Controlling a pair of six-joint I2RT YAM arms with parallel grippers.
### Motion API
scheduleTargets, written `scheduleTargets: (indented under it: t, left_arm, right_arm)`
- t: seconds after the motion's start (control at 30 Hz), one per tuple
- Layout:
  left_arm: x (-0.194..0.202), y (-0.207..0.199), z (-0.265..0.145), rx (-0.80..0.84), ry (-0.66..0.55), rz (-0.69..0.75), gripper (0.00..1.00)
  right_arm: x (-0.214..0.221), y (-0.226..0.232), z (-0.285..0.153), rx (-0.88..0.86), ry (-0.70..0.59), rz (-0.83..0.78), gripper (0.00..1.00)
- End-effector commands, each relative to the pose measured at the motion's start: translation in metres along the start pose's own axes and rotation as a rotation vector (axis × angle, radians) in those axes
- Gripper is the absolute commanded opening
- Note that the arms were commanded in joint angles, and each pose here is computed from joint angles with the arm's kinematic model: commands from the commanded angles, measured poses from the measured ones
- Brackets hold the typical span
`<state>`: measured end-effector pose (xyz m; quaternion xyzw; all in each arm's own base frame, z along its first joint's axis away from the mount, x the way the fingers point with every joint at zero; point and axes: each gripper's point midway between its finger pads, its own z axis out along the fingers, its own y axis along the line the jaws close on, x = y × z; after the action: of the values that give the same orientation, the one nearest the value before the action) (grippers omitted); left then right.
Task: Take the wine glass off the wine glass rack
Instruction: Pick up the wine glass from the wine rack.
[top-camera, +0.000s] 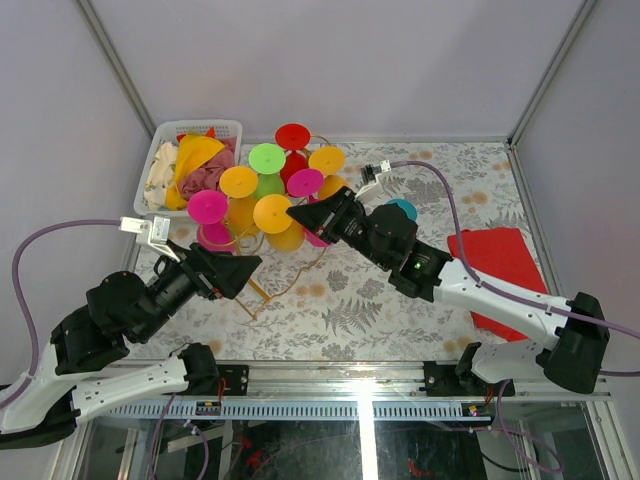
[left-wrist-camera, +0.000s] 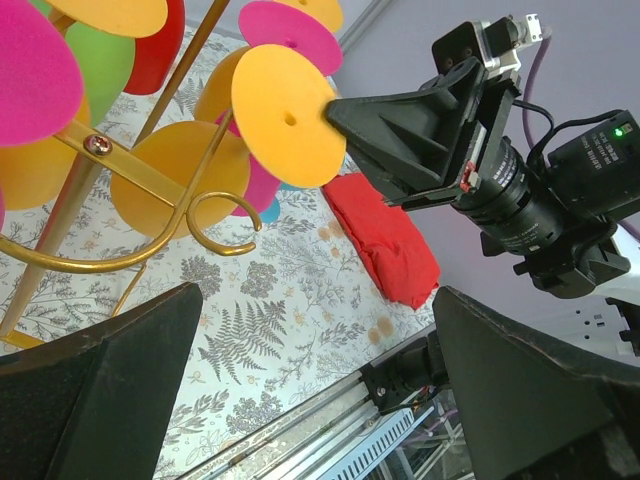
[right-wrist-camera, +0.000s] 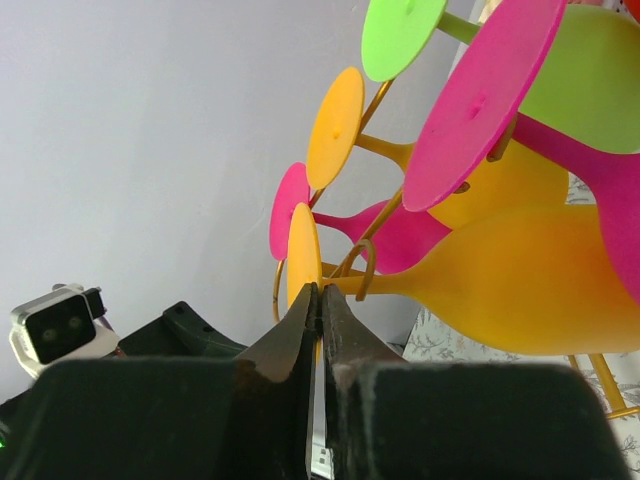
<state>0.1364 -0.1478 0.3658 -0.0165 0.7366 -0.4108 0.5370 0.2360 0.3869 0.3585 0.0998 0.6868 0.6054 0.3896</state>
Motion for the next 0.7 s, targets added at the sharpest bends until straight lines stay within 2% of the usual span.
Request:
scheduleTargets:
  t: [0.0,0.67]
  left_arm:
    - [-0.002,0.000,0.001,-0.005,-0.015,-0.023,1.00]
    - [0.000,-0.002,-0.001,0.005,-0.007,-0.048,1.00]
  right_arm:
    - [-0.018,0.030,-0.010,-0.084,-0.063,0.035,0.02]
    - [-0.019,0.035,-0.025,-0.139,-0.065,0.060,0.01]
